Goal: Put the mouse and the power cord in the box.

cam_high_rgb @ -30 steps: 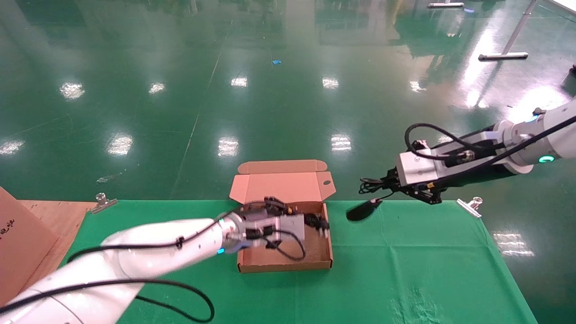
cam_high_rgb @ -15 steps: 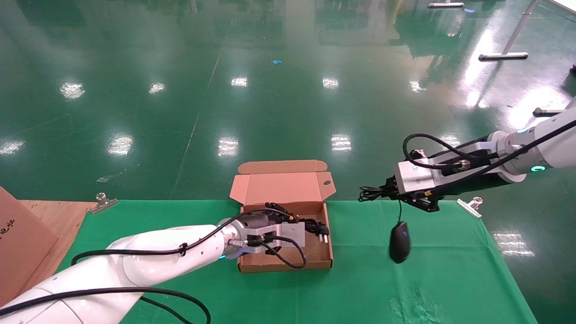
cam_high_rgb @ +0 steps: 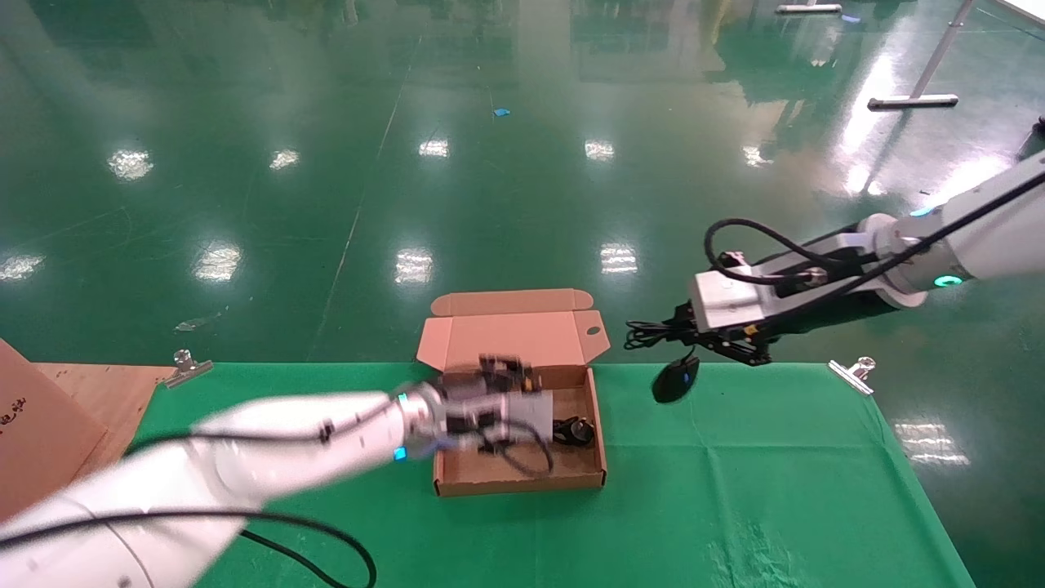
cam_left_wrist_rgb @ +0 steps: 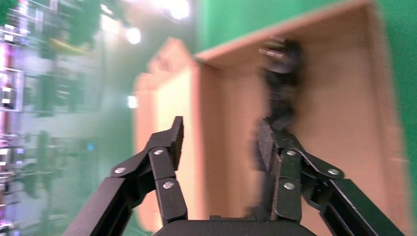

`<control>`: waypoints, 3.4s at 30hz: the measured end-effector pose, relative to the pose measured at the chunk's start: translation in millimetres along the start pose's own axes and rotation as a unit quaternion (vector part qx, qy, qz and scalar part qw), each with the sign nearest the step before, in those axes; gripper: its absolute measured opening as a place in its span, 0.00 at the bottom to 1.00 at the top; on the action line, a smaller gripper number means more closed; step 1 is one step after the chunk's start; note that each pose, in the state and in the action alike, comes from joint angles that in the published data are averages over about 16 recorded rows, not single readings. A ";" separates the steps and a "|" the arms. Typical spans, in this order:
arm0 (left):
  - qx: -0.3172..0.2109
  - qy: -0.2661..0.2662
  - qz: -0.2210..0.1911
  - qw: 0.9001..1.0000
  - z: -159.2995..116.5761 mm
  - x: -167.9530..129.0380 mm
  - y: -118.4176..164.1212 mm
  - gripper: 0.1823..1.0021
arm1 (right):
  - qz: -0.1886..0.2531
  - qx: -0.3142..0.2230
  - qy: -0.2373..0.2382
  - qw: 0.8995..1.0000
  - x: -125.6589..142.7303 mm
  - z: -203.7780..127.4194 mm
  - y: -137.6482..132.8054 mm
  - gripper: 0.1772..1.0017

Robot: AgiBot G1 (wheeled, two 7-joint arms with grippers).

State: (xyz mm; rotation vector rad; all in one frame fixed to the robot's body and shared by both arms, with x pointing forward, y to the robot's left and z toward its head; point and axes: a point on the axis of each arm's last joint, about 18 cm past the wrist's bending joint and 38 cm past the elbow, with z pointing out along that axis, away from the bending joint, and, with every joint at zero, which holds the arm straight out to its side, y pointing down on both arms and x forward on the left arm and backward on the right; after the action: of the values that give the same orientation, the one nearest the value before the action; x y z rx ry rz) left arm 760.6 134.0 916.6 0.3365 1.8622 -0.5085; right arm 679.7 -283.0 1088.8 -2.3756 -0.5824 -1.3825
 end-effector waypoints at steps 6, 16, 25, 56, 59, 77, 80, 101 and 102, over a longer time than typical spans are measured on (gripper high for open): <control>0.043 0.011 -0.012 0.999 -37.0 -19.9 12.5 0.53 | -0.015 0.014 0.002 1.000 14.1 10.3 -24.3 0.07; 0.131 0.004 -0.030 0.991 -136.5 -37.4 54.4 0.78 | -0.050 0.036 0.003 0.998 33.9 41.8 -79.7 0.07; 0.146 -0.018 -0.042 0.988 -213.8 -38.7 99.1 0.94 | -0.087 0.035 0.011 0.996 32.8 80.7 -128.3 0.07; 0.092 -0.048 -0.065 0.992 -260.8 -22.3 168.7 1.00 | -0.062 -0.021 0.054 0.996 -48.0 193.6 -119.2 0.07; 0.092 -0.049 -0.066 0.992 -260.9 -22.4 169.1 1.00 | -0.060 -0.026 0.052 0.996 -52.5 196.6 -114.9 0.08; 0.092 -0.049 -0.065 0.992 -260.7 -22.8 168.7 1.00 | -0.059 -0.026 0.052 0.997 -52.4 196.2 -114.4 0.26; 0.093 -0.049 -0.065 0.992 -260.6 -22.8 168.5 1.00 | -0.054 -0.023 0.051 0.997 -53.1 195.5 -114.4 0.33; 0.191 -0.034 -0.153 0.969 -263.1 -16.2 122.5 1.00 | 0.174 0.115 -0.002 0.978 -110.2 159.2 -98.4 0.86; 0.198 -0.033 -0.159 0.967 -263.8 -15.7 119.4 1.00 | 0.186 0.124 -0.004 0.975 -112.8 155.5 -97.5 0.87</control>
State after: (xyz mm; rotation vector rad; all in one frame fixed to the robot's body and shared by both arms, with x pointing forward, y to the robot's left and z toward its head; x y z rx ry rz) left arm 605.7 369.3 985.2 0.2787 1.7516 -1.1056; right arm 695.9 -145.6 923.7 -2.1517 -0.2703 -1.0701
